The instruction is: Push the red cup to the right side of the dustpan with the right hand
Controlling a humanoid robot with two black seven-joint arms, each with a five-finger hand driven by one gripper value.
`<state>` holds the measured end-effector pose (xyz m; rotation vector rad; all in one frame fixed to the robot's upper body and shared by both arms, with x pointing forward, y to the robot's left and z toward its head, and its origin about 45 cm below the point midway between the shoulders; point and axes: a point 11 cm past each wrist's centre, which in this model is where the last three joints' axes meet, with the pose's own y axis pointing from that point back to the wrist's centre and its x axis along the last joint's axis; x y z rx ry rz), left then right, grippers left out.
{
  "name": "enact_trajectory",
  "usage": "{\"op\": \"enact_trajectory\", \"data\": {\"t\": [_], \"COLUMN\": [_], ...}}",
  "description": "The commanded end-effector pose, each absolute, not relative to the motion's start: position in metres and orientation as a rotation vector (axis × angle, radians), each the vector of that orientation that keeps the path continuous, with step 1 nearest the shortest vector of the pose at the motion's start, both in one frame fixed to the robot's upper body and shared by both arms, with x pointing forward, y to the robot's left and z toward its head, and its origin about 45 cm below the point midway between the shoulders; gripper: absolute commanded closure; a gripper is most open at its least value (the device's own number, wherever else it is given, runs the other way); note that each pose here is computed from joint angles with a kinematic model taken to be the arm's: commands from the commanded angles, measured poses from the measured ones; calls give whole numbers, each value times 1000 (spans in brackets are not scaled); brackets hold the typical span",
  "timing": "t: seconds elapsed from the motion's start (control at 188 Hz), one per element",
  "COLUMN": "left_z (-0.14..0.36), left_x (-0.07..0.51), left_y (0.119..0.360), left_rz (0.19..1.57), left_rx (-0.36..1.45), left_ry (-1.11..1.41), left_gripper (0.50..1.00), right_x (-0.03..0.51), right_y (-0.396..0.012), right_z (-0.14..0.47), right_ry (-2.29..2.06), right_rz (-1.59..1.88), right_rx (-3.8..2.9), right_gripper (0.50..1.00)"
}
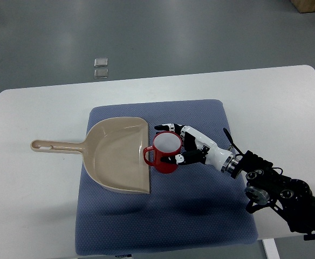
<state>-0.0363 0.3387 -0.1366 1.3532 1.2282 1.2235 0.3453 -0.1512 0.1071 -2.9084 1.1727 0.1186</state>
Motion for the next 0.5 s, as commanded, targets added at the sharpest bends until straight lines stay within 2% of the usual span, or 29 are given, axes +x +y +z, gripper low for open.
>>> {"op": "enact_trajectory", "data": {"t": [0.0, 0.496], "left_z": [-137, -137], "left_x": [-36, -36], "left_y": [338, 339], "left_rz": [1223, 1224], "left_rx": [1353, 1354], "left_ry": [1229, 1228], "left_gripper": [500, 500], "right_x": [345, 333], "right_y": [-156, -165], "right_z": [109, 106], "right_ry": [1175, 1178], "right_rz": [108, 115], "right_rx": [-2911, -2913], "right_gripper": [587, 587]}}
